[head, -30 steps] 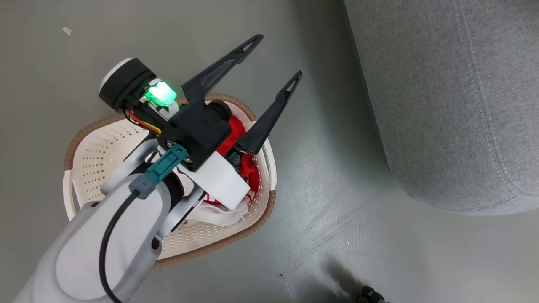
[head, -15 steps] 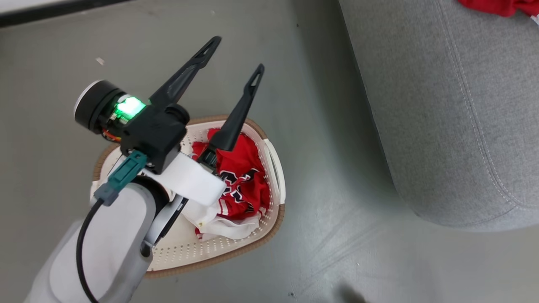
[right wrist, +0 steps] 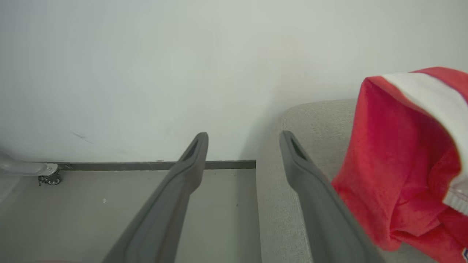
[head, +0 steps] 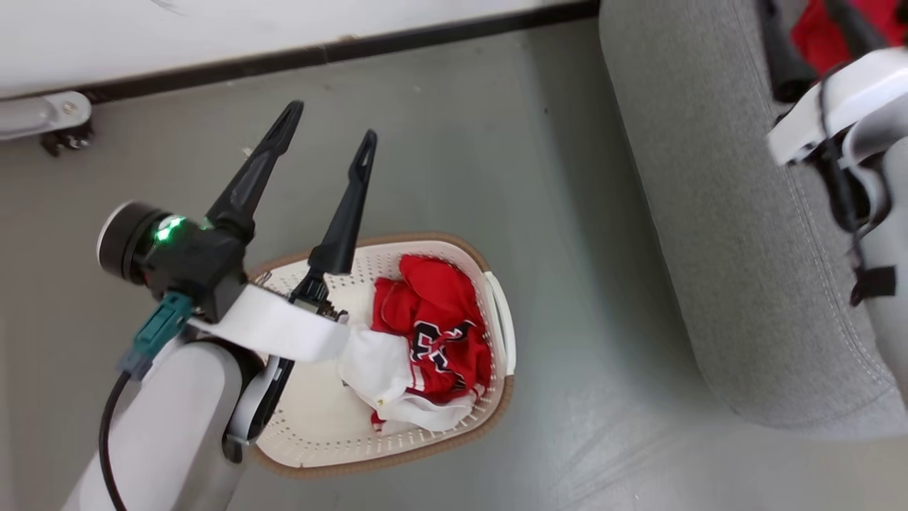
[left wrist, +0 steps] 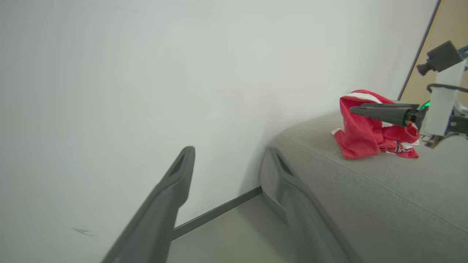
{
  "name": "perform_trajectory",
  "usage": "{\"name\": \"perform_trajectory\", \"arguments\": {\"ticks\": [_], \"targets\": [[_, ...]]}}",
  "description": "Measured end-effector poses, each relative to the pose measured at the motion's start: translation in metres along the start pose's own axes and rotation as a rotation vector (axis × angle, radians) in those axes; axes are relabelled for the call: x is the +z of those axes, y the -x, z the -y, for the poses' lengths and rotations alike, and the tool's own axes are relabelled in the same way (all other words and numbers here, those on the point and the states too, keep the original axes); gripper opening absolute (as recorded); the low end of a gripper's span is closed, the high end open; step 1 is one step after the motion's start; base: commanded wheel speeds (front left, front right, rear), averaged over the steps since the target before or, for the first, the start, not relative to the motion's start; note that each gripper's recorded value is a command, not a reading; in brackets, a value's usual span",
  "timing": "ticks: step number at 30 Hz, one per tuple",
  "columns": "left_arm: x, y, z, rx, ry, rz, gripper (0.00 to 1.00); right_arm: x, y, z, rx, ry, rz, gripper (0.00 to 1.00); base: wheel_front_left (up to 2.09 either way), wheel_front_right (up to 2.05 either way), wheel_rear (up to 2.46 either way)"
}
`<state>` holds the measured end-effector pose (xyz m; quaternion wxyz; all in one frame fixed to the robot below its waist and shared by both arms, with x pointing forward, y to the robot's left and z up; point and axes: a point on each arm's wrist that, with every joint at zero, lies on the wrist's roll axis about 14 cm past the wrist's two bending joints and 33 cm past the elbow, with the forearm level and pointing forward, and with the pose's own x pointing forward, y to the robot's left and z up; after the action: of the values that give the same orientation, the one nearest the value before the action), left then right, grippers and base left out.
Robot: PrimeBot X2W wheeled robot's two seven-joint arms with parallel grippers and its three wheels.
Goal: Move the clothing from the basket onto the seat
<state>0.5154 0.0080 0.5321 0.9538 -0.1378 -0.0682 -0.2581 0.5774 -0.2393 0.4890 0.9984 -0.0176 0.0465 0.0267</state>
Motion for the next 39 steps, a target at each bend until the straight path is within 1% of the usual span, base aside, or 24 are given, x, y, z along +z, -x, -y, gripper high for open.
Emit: {"name": "perform_trajectory", "arguments": {"ticks": [3, 9, 15, 23, 27, 31, 33, 35, 39], "targets": [[0.005, 0.012, -0.009, 0.052, 0.017, 0.005, 1.0, 0.005, 0.004, -0.017, 0.04, 0.002, 0.025, 1.0, 0.0, 0.0, 0.0], [0.016, 0.037, -0.026, 0.156, 0.056, 0.023, 1.0, 0.01, 0.017, -0.033, 0.067, -0.015, 0.062, 1.0, 0.0, 0.0, 0.0], [0.025, 0.067, -0.048, 0.262, 0.036, 0.027, 1.0, 0.016, 0.031, -0.062, 0.13, -0.024, 0.099, 1.0, 0.0, 0.0, 0.0], [0.041, 0.101, -0.06, 0.334, -0.011, 0.045, 1.0, 0.031, 0.053, -0.095, 0.212, -0.011, 0.149, 1.0, 0.0, 0.0, 0.0], [0.051, 0.117, -0.065, 0.364, -0.035, 0.06, 1.0, 0.041, 0.065, -0.102, 0.23, -0.007, 0.181, 1.0, 0.0, 0.0, 0.0], [0.058, 0.134, -0.068, 0.397, -0.047, 0.068, 1.0, 0.073, 0.077, -0.11, 0.246, -0.012, 0.281, 1.0, 0.0, 0.0, 0.0], [0.061, 0.142, -0.07, 0.416, -0.053, 0.071, 1.0, 0.082, 0.083, -0.109, 0.241, -0.024, 0.311, 1.0, 0.0, 0.0, 0.0], [0.063, 0.146, -0.071, 0.424, -0.056, 0.077, 1.0, 0.082, 0.087, -0.109, 0.238, -0.029, 0.314, 1.0, 0.0, 0.0, 0.0], [0.072, 0.159, -0.072, 0.452, -0.05, 0.1, 1.0, 0.069, 0.106, -0.111, 0.235, -0.041, 0.292, 1.0, 0.0, 0.0, 0.0]]}}
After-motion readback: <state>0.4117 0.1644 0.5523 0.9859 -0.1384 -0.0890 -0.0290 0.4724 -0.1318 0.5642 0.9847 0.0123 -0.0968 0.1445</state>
